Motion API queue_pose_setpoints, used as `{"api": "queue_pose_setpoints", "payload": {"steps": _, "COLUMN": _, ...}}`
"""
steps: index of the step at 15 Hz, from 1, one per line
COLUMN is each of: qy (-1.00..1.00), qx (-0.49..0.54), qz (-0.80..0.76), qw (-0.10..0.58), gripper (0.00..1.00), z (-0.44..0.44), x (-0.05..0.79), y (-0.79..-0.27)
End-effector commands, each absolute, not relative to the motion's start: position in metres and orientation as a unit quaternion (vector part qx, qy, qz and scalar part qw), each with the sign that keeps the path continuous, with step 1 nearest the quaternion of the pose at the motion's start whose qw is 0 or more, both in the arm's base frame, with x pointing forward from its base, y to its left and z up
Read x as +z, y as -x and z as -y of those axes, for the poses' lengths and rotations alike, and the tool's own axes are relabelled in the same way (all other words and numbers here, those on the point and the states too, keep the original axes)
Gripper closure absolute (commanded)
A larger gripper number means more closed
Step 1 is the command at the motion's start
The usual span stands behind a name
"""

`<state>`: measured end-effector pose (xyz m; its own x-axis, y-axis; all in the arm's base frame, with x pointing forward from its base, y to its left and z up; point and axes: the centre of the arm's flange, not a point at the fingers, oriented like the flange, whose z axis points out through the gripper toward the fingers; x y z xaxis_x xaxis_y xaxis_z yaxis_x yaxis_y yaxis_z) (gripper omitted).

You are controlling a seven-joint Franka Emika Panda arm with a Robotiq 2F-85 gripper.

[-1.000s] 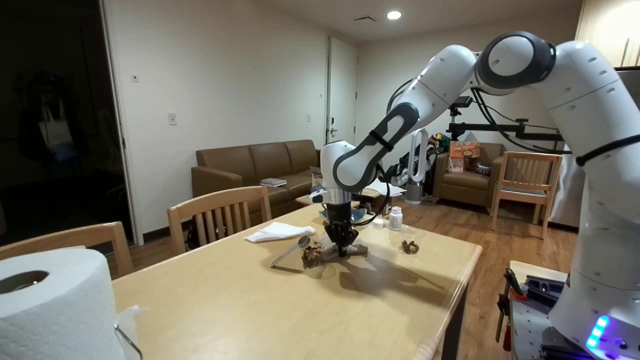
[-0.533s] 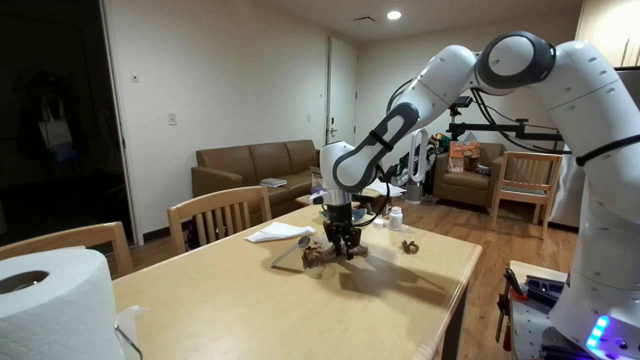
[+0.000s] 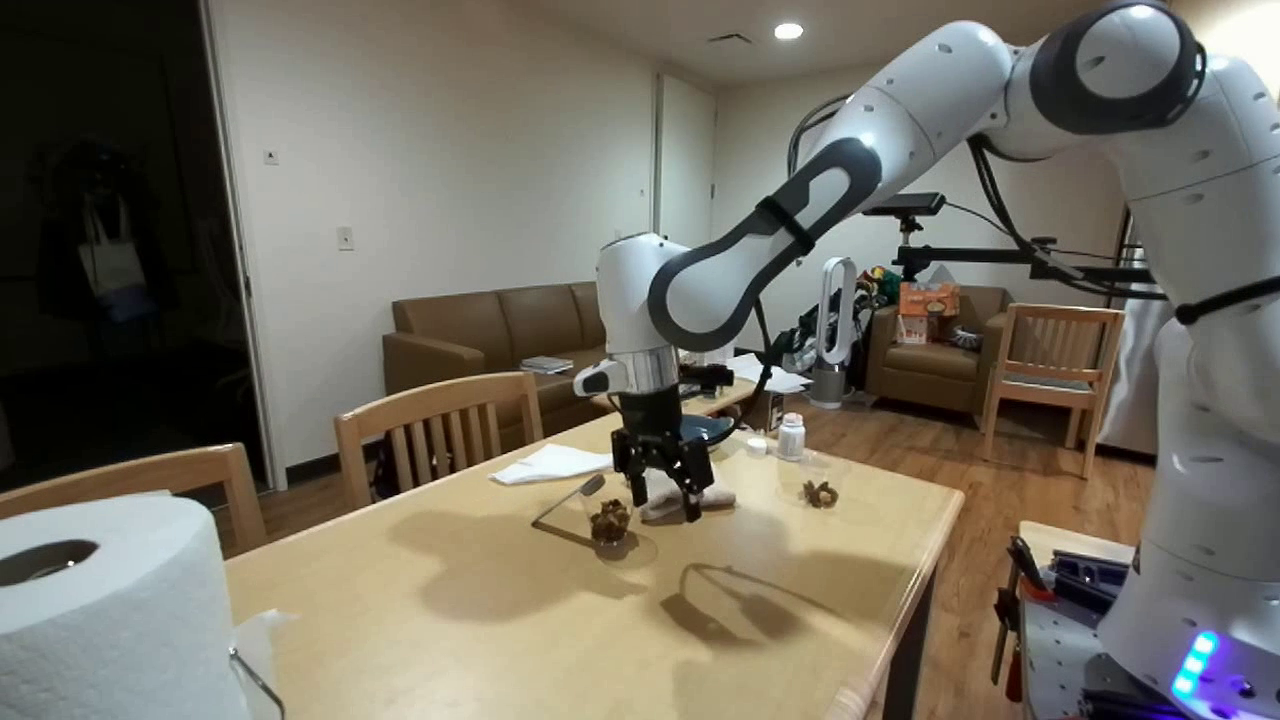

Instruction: Use the towel to wipe the table

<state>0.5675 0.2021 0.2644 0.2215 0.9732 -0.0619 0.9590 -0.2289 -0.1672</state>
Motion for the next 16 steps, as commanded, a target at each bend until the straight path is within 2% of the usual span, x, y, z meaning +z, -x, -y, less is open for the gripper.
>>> {"api": "queue_pose_setpoints", "payload": {"steps": 1, "qy": 0.781, "qx": 0.078, "qz": 0.618, "qw": 0.045, "gripper": 0.0, "z": -0.21, "x": 0.272, "y": -0.563}}
{"api": "queue_pose_setpoints", "payload": {"steps": 8, "qy": 0.795, "qx": 0.078, "qz": 0.601, "qw": 0.023, "gripper": 0.0, "z": -0.203, "x": 0.29, "y": -0.559}}
{"api": "queue_pose_setpoints", "payload": {"steps": 16, "qy": 0.831, "qx": 0.076, "qz": 0.552, "qw": 0.002, "gripper": 0.0, "z": -0.12, "x": 0.29, "y": -0.59}}
